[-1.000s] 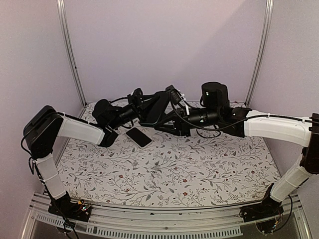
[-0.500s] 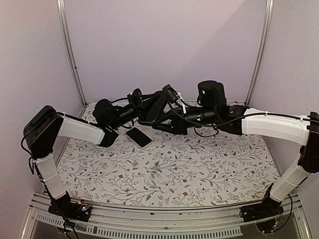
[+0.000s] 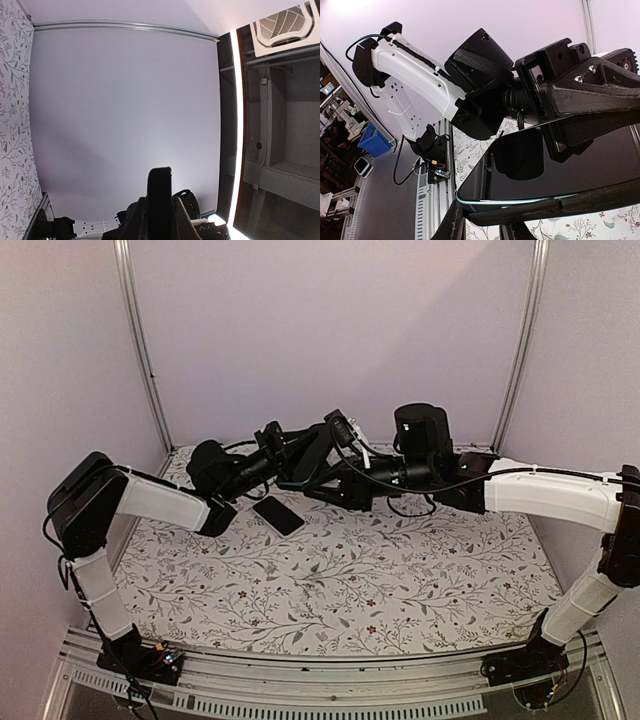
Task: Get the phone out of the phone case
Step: Remove the bottom right corner of the phone case from the phone.
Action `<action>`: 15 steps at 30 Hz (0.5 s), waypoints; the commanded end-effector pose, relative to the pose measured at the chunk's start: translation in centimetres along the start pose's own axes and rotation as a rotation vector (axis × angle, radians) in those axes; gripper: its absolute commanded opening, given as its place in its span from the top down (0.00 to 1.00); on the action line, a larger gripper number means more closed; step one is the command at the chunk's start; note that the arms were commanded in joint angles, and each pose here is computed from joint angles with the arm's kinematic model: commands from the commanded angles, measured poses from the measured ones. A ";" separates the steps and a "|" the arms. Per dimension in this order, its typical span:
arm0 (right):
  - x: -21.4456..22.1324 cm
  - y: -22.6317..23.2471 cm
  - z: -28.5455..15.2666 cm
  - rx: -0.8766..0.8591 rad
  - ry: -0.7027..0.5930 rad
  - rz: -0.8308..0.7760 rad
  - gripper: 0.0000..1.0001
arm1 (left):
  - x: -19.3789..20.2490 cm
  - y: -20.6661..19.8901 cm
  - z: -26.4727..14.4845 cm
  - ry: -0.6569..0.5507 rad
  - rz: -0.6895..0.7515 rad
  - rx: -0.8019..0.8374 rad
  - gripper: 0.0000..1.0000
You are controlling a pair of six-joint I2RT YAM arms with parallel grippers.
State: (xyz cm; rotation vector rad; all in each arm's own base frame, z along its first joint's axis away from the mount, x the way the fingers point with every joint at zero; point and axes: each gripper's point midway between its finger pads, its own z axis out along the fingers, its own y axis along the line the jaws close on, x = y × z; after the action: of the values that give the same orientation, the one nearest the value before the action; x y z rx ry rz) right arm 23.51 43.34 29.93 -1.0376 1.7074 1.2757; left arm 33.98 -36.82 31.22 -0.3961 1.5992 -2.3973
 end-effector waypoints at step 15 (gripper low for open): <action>-5.2 -11.2 -3.6 0.577 -0.233 -0.089 1.00 | 7.5 3.0 0.1 0.243 -0.053 -0.083 1.00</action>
State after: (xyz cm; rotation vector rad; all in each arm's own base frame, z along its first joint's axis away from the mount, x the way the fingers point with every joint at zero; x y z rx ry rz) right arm 24.84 42.89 28.19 -0.9964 1.7620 1.1536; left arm 34.98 -36.31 30.33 -0.4750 1.5896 -2.3700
